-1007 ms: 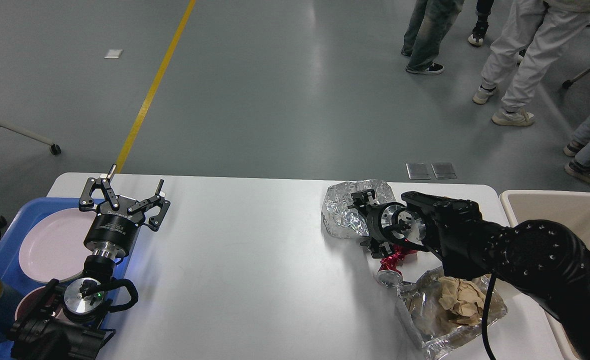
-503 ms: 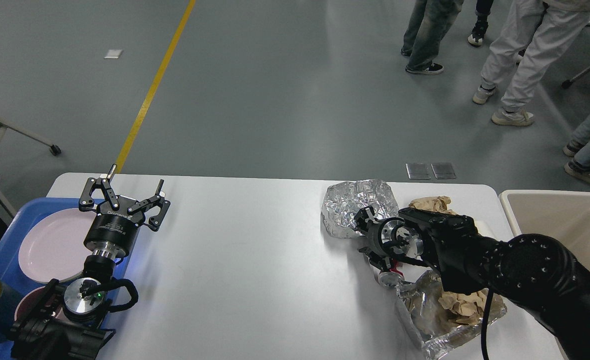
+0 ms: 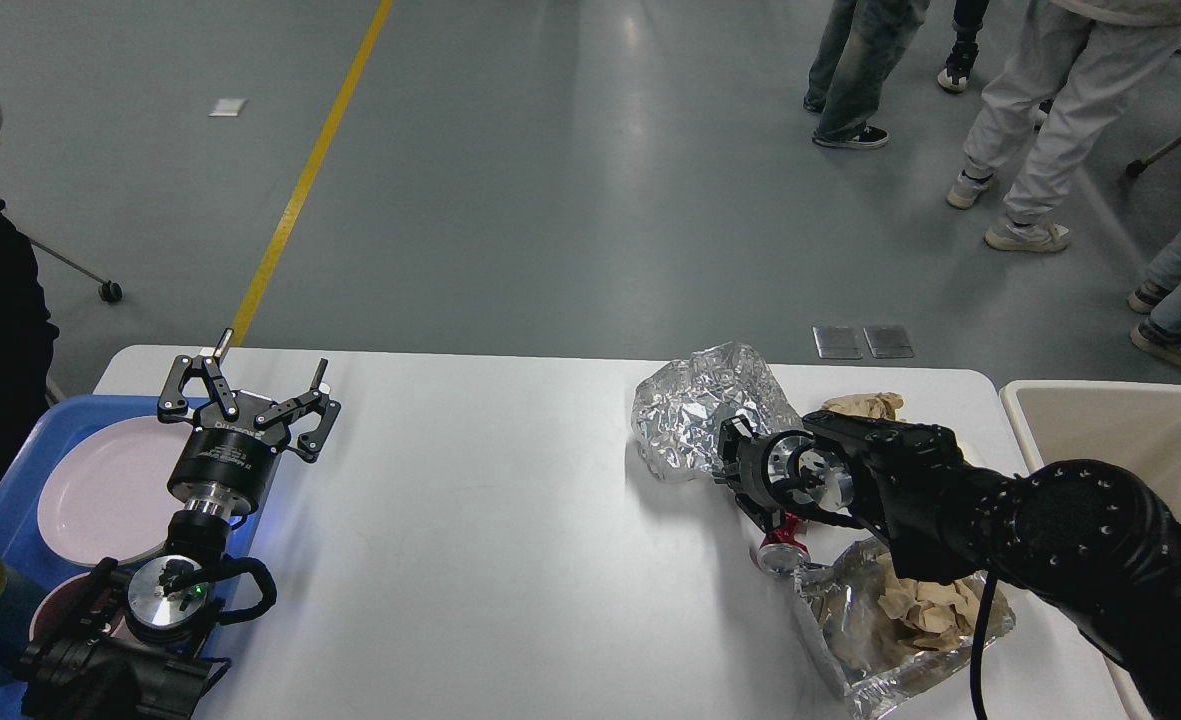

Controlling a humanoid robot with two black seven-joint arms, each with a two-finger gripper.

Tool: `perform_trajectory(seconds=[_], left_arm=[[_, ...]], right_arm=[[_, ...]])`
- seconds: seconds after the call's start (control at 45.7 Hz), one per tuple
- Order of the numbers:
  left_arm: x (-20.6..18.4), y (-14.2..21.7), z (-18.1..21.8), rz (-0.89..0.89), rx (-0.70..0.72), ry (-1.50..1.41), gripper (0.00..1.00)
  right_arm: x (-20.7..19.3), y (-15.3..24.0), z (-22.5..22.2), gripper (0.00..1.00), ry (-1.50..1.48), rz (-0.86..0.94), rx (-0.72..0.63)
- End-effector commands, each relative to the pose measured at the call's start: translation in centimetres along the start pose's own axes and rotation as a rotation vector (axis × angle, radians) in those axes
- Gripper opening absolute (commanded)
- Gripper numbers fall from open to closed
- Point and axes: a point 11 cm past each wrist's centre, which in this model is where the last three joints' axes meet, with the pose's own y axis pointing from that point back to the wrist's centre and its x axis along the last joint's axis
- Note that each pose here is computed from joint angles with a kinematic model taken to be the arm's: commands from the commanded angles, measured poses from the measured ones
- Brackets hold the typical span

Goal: Tidy desktop
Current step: 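Grasp the crumpled silver foil with the right gripper, then lift the silver foil and carry it to the white bin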

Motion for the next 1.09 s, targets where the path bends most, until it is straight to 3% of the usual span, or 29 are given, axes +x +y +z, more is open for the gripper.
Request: perform_trajectory(seconds=[0.0, 0.241, 0.613, 0.876, 1.073], left_arm=[[0.0, 0.0, 0.0, 0.002, -0.001, 0.000, 0.97], [0.0, 0.0, 0.0, 0.000, 0.001, 0.000, 0.97], [0.0, 0.0, 0.0, 0.000, 0.001, 0.000, 0.97], [0.0, 0.0, 0.0, 0.002, -0.001, 0.000, 0.97], [0.0, 0.0, 0.0, 0.000, -0.001, 0.000, 0.97]], right_arm=[[-0.3, 0.3, -0.7, 0.00, 0.008, -0.012, 0.008], [0.5, 6.1, -5.8, 0.00, 0.127, -0.045, -0.010], [2.9, 21.8, -12.0, 0.00, 0.604, 0.093, -0.143], [5.6, 31.5, -9.0, 0.00, 0.824, 0.062, -0.345], [7.5, 33.8, -6.0, 0.00, 0.787, 0.048, -0.423]])
